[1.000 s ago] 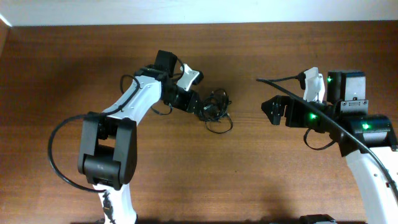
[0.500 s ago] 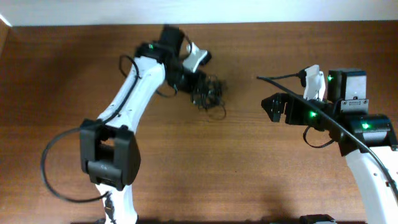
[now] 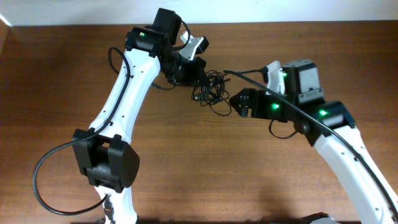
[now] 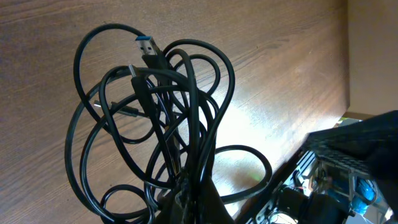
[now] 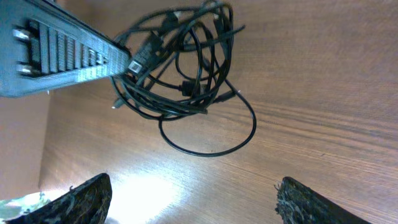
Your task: Untangle cables
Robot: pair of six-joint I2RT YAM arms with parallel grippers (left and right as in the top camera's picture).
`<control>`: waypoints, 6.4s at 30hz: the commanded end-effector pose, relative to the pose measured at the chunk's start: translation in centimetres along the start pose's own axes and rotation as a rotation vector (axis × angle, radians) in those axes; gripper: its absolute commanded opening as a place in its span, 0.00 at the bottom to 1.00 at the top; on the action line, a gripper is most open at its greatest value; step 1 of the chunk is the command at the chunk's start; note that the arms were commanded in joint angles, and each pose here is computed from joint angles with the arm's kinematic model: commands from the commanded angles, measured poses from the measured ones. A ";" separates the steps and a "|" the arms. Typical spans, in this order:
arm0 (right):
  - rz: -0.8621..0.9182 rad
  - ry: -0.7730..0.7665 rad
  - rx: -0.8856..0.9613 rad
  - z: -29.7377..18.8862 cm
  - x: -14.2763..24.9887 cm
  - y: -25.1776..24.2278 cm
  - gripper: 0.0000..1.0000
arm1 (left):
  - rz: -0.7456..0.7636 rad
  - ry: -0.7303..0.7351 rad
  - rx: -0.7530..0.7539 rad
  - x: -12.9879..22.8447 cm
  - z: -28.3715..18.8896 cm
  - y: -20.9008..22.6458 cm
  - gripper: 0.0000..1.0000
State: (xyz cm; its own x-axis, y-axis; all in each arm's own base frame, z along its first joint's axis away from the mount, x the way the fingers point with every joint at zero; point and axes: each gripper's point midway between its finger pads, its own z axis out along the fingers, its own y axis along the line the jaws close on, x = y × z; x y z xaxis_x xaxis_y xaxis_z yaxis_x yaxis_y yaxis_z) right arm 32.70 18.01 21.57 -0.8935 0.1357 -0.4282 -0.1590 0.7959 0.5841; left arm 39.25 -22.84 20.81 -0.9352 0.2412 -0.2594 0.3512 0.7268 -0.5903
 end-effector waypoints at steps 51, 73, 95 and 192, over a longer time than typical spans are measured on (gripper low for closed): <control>0.756 0.038 -0.226 8.5 -4.6 2.2 0.32 | 0.038 -0.156 -0.146 -3.7 -1.0 1.3 0.00; 0.863 -0.042 -0.248 7.9 -8.2 -2.3 0.52 | -0.032 -0.245 -0.406 -5.1 1.3 1.7 0.00; 0.328 -0.029 -0.052 4.2 -5.0 -6.4 0.04 | -0.156 -0.248 -0.565 -4.2 -0.6 5.9 0.02; 0.217 -0.066 0.086 -0.6 -3.3 -6.3 0.56 | 0.474 -0.247 0.373 -1.6 -11.7 -16.3 0.00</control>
State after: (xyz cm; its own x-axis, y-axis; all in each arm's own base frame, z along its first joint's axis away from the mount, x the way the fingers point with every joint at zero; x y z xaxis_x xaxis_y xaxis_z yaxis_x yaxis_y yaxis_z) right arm 35.81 11.58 21.12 -0.8521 0.3655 -0.3747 0.0782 0.7968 0.5992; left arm 35.79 -27.10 37.41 -0.6828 0.3166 -0.6585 0.7266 0.3889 -0.5664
